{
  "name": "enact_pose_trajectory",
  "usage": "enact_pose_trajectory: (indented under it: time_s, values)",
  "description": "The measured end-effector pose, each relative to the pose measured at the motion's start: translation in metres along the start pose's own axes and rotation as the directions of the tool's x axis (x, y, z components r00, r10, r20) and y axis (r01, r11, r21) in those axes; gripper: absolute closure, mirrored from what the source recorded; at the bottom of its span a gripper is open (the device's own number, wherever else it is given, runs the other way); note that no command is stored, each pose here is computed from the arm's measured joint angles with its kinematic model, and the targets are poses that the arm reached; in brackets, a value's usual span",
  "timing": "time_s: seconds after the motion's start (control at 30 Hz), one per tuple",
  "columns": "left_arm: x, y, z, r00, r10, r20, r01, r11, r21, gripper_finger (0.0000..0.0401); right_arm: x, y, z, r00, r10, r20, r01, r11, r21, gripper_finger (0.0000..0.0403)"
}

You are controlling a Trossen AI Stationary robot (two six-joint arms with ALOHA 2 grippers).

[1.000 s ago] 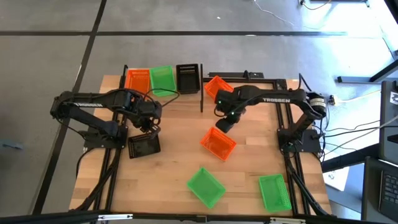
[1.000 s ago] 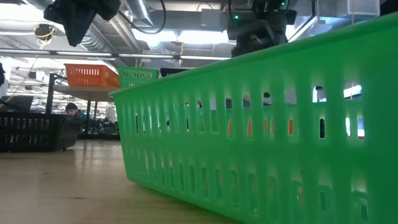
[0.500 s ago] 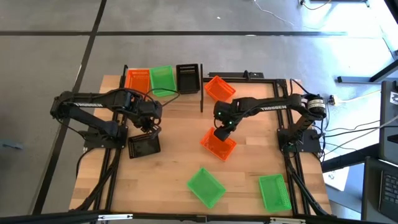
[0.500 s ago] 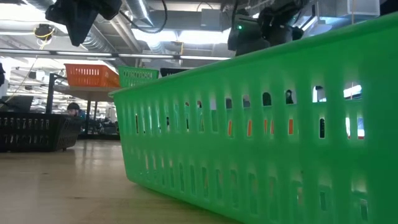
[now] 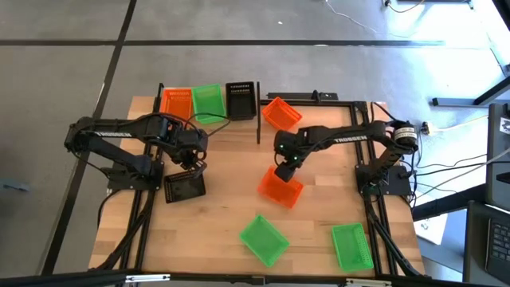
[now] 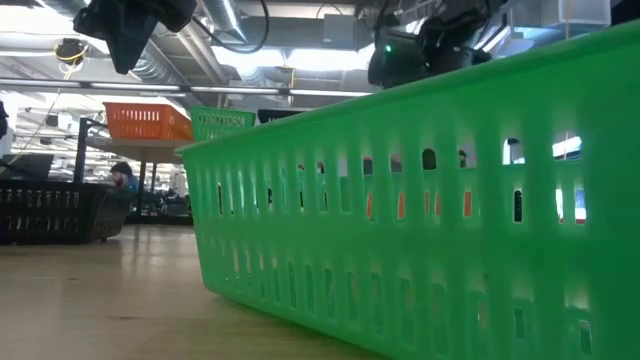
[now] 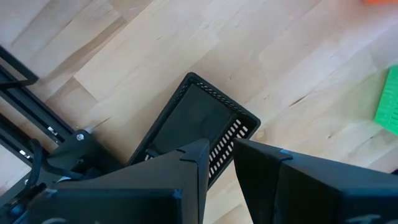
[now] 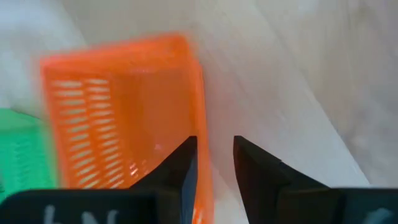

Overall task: Stack baskets on shelf by color
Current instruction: Stack the bottom orange bin on the orange bin on the shelf

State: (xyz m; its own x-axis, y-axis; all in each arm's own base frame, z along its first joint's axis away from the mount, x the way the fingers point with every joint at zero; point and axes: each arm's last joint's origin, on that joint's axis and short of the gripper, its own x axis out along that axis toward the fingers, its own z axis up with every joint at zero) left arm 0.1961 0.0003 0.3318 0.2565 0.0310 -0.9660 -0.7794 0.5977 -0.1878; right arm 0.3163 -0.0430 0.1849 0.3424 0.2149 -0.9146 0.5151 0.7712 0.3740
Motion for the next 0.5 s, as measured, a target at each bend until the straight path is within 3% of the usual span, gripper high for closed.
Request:
enact_pose_trajectory:
  time_s: [0.2,0.33,0.5]
  values:
    - [0.0,0.0,0.0,1.0,0.0,0.0,0.0,1.0,0.0,0.0335,-0.008,0.007,0.008,0.999,0.009,0.042,-0.008,1.0,-0.024,0.0303]
    - [0.0,0.0,0.0,1.0,0.0,-0.001,0.0,1.0,0.001,0.0335,-0.008,0.009,0.006,0.998,0.07,-0.001,-0.07,0.997,-0.03,0.0303]
    - [0.0,0.0,0.0,1.0,0.0,0.0,0.0,1.0,0.02,0.0335,0.002,0.017,0.001,0.998,0.055,-0.031,-0.058,0.993,-0.101,0.0303]
